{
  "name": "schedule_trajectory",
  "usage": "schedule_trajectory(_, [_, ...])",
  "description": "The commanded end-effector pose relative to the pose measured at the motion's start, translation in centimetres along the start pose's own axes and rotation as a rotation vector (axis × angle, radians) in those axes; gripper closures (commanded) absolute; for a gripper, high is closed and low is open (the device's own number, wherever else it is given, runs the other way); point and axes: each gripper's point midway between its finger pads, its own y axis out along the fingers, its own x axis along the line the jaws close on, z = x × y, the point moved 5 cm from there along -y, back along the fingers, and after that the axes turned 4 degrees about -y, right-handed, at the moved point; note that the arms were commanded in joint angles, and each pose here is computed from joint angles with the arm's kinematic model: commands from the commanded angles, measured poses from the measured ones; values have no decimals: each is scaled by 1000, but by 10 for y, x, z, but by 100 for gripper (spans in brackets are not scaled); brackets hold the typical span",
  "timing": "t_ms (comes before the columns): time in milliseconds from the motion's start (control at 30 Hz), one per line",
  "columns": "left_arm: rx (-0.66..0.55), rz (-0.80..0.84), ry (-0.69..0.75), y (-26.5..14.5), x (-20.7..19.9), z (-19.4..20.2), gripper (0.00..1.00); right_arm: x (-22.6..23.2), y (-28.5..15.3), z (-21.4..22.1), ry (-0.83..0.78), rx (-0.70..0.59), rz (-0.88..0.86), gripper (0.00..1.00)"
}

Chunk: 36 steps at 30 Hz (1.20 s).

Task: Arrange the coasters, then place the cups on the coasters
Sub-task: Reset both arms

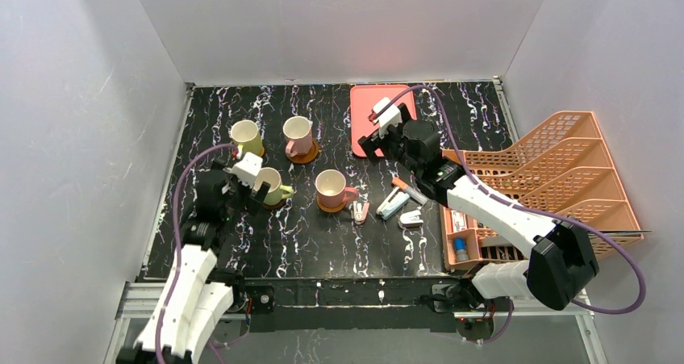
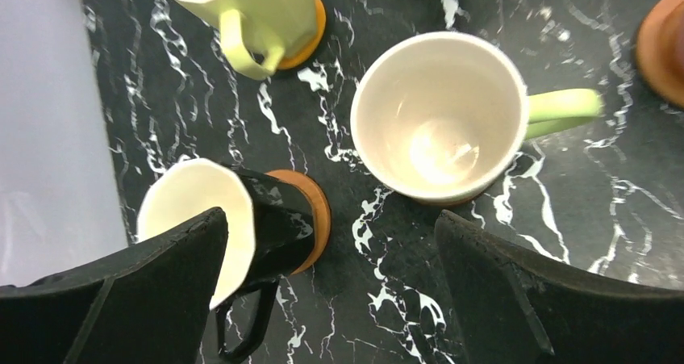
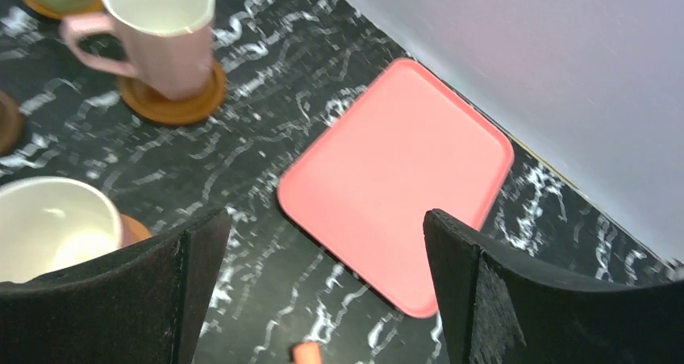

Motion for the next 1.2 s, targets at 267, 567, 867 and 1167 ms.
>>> schedule_trajectory(267, [-131, -9, 38, 13, 12, -39, 2, -95, -83, 12, 80, 50, 220, 2])
schedule_trajectory(567, [-260, 120, 16, -39, -3, -68, 2, -52, -183, 16, 184, 39, 125, 2])
schedule_trajectory(867, [-347, 72, -1, -91, -7, -57, 2, -28, -260, 7, 99, -243, 138, 2])
schedule_trajectory(1167, [-395, 73, 7, -108, -12, -51, 2, -7, -288, 5, 120, -379, 78, 2])
